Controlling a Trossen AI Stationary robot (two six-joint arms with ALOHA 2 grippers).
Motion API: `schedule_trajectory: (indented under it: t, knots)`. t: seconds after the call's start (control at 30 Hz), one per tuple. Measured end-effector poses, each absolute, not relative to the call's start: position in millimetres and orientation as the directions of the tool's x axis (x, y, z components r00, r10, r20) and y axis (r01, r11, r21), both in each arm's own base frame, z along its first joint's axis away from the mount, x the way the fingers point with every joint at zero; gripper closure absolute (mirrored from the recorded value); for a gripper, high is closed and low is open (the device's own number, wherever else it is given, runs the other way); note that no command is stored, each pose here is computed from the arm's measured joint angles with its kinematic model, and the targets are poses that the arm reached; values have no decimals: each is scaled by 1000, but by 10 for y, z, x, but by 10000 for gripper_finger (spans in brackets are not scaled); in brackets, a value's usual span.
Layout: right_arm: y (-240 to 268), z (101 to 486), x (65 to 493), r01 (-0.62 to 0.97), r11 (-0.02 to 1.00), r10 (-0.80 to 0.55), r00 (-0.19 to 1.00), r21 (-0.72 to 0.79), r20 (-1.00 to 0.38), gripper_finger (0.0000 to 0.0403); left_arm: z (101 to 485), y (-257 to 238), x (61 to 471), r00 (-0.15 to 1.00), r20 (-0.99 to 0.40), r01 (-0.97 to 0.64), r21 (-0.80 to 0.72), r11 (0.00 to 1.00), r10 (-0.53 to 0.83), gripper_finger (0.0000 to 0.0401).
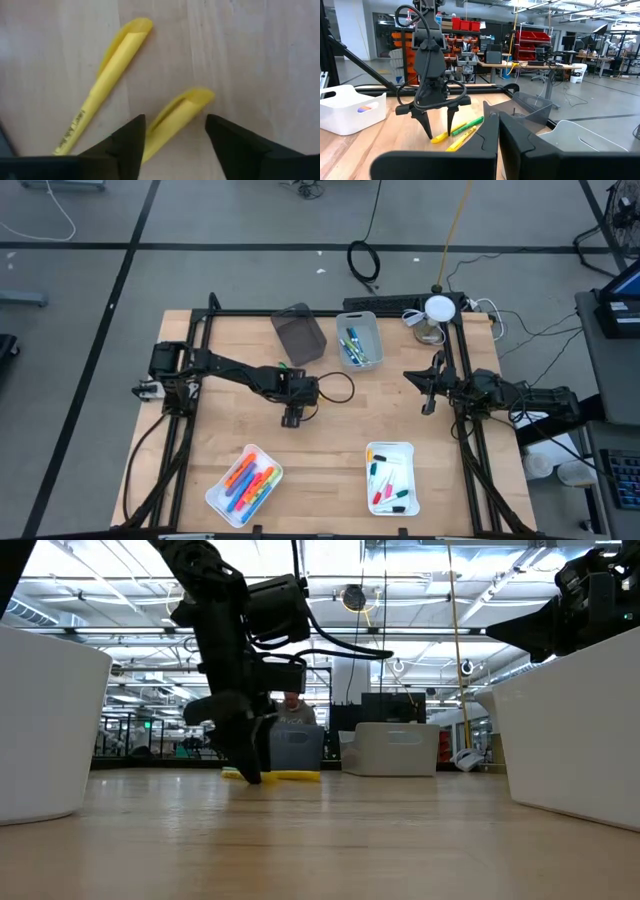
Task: Pick & Place Markers
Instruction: Put the left yellow pen into the black bin
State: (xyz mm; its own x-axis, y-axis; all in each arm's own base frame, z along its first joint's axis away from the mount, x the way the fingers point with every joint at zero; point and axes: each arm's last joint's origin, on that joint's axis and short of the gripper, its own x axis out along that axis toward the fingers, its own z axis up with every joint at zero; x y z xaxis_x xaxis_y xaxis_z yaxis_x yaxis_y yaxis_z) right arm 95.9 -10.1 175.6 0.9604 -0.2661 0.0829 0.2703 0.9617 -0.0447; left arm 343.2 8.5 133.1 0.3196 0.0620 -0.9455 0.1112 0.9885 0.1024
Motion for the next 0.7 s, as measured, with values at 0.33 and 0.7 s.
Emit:
schedule_trajectory:
  t: [0.33,0.7]
  knots:
    - [-101,1756,959,270,962,-266,960,-45,83,403,1321,65,3426,313,-949,-50,10,999,25,346]
    - [-101,1756,959,270,962,-266,960,-45,83,403,1325,21,3436,324,-946,-138,-51,989,-3,344]
